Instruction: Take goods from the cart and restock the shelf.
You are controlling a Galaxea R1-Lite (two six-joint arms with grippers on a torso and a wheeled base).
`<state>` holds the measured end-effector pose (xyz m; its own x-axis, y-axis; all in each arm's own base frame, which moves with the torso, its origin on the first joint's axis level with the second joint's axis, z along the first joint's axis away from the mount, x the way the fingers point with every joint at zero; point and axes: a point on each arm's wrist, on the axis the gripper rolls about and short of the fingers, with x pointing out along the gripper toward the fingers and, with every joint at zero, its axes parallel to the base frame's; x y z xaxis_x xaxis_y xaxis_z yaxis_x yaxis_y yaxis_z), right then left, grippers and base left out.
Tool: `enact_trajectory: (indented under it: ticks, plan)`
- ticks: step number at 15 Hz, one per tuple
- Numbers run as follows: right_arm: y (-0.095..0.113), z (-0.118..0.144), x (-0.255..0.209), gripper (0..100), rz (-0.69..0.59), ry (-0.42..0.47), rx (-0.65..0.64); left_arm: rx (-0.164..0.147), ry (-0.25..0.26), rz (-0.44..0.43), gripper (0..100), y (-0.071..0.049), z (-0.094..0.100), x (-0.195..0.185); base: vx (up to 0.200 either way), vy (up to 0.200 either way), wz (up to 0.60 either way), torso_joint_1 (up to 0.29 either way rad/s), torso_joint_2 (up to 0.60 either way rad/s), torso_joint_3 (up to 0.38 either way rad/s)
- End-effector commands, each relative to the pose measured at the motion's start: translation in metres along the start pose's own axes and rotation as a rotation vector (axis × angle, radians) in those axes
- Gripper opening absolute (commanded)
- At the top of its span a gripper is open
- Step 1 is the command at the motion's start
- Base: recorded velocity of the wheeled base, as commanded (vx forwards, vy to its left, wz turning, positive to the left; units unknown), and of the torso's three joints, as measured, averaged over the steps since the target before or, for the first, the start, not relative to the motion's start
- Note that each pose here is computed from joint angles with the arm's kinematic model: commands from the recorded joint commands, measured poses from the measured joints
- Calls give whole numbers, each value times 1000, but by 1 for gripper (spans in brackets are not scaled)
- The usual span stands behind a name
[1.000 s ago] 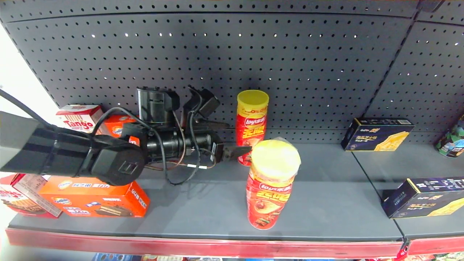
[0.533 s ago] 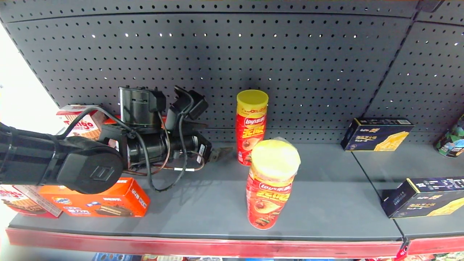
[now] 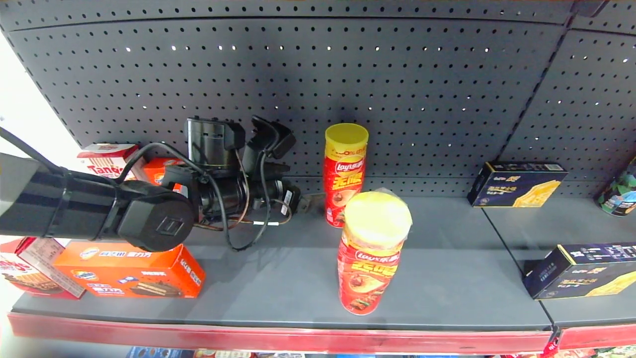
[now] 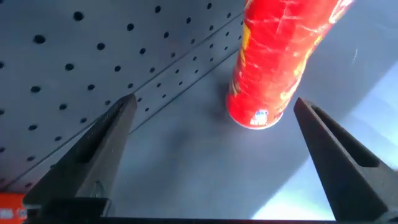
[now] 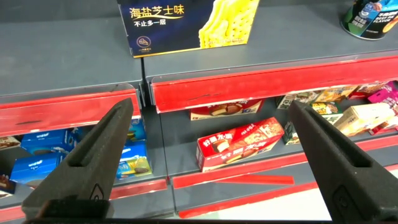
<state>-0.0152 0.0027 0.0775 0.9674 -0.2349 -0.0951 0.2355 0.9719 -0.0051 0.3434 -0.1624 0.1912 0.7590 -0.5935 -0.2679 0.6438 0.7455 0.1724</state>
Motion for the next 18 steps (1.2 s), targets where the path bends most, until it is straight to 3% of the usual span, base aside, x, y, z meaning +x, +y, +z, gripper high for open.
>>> enact_trajectory:
  ticks: [1,18]
  plan:
    - [0,0,0,100,0,1,-2,-2,10,1,100,1,-4,7,0,0,0,0,0,0]
    - [0,0,0,100,0,1,-2,-6,-7,66,100,12,1,26,0,0,0,0,0,0]
